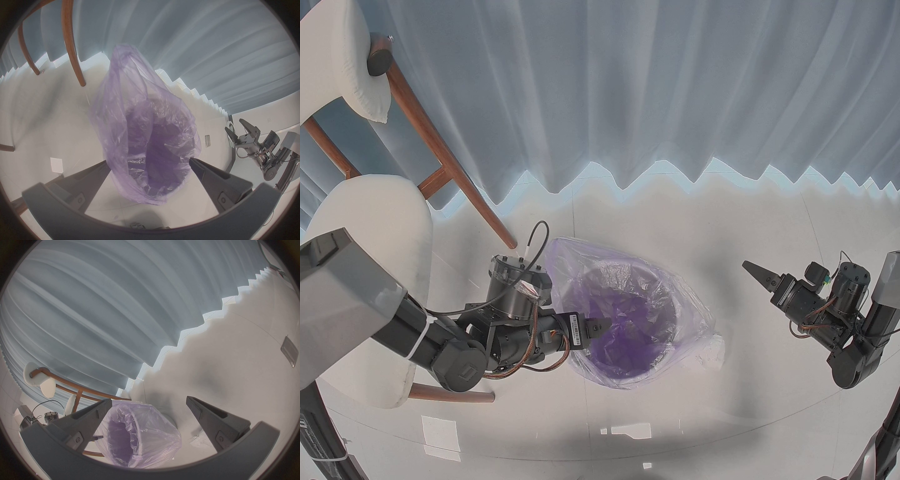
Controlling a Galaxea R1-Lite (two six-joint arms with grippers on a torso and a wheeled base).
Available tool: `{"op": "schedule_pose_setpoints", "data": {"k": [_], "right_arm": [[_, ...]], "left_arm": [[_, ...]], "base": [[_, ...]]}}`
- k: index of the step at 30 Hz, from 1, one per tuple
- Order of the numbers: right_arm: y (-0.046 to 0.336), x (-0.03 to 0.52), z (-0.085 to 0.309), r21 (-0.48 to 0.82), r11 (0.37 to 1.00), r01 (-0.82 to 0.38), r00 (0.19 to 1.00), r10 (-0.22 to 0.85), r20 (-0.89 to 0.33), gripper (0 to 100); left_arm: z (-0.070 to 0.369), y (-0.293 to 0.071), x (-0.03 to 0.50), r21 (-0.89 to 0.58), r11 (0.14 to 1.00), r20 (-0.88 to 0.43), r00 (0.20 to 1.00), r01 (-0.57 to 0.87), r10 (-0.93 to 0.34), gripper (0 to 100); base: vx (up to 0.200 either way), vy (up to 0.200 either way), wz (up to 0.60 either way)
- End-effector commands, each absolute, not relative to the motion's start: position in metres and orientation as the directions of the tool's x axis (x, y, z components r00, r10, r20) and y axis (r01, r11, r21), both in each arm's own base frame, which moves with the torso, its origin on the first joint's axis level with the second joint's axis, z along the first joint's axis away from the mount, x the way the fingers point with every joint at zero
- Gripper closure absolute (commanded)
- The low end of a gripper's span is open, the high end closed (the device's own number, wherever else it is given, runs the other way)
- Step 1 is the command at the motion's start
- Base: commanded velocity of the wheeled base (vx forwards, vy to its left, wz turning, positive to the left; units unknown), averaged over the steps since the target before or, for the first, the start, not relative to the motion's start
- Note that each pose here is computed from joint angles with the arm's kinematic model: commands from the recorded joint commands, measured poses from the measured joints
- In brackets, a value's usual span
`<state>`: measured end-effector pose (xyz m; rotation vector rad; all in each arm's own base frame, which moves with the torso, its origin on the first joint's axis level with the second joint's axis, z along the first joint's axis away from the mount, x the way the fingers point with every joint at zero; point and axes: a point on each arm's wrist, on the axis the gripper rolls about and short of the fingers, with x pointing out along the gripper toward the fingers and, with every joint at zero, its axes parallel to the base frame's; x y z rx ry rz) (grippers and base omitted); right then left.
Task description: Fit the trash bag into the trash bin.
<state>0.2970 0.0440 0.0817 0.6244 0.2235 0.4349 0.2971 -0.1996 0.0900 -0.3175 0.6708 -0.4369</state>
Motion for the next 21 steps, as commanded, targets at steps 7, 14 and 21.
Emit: {"op": "schedule_pose_setpoints", "data": {"k": [7,14,21], "right_arm": [[0.044,0.298,0.081,0.605,0.724,-0.331,0.887,0.458,-0.062,0],[0.044,0.298,0.081,0.606,0.724,-0.329,0.887,0.458,-0.065,0],[0.044,0.298,0.081,0.606,0.724,-0.33,0.887,0.458,-0.063,0]], "left_arm": [[0.073,-0.202,0.303,-0.404,0.876,-0.558,0.687,0.264,-0.465,100],[0.078,-0.199,0.302,-0.425,0.872,-0.552,0.694,0.244,-0.463,100],[0.07,-0.177,0.287,-0.441,0.883,-0.601,0.679,0.159,-0.422,100]], "base": [[0.0,0.0,0.0],[0.0,0.0,0.0],[0.0,0.0,0.0]]}}
